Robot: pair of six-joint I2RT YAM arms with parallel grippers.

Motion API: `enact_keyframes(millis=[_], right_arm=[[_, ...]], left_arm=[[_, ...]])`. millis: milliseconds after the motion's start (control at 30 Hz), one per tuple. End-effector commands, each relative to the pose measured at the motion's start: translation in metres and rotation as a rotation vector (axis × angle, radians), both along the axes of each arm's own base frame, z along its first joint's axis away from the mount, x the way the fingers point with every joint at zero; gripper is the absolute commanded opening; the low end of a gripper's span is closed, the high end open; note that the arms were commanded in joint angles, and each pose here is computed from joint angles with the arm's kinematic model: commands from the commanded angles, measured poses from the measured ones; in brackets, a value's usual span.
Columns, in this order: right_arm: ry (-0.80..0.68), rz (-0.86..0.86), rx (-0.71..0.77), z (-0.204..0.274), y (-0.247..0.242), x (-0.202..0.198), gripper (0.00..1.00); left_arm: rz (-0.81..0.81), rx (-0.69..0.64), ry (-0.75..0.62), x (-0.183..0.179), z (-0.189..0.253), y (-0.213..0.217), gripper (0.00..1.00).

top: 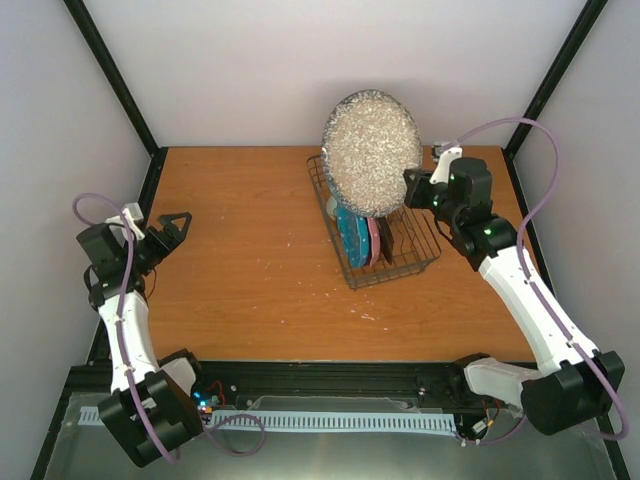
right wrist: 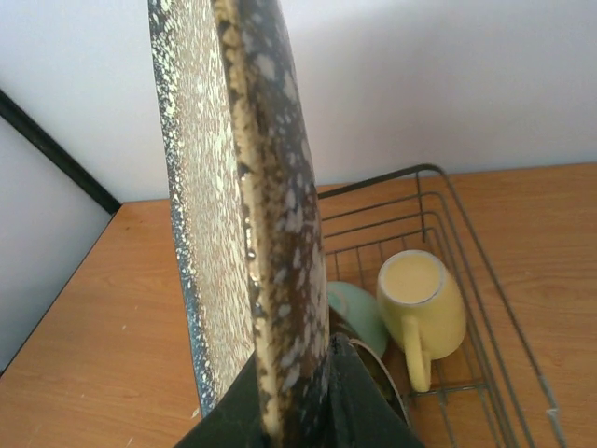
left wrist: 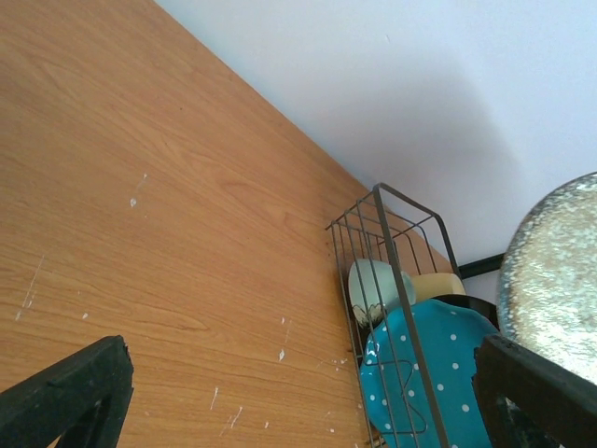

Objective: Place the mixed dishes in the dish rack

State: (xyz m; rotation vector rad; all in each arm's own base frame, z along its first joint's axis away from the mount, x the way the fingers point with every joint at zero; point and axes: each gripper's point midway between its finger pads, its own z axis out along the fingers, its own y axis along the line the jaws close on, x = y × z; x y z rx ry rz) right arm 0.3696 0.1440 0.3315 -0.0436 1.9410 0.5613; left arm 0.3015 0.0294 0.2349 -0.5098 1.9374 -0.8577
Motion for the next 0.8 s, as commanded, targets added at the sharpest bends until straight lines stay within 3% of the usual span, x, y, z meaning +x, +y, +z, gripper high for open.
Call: enact_keyframes(millis=[0, 767], right_arm=[[-0.43, -0.095, 0.125, 0.128, -0.032, -0.017, 0.03], [-0.525, -0.275, 0.098, 0.142, -0.099, -0.036, 0.03]], left_arm=[[-0.005, 0.035, -0.023, 0.003, -0.004, 0.002, 1.0], [-0.003, 0.03, -0.007, 0.004, -0.015, 0.004, 1.0]])
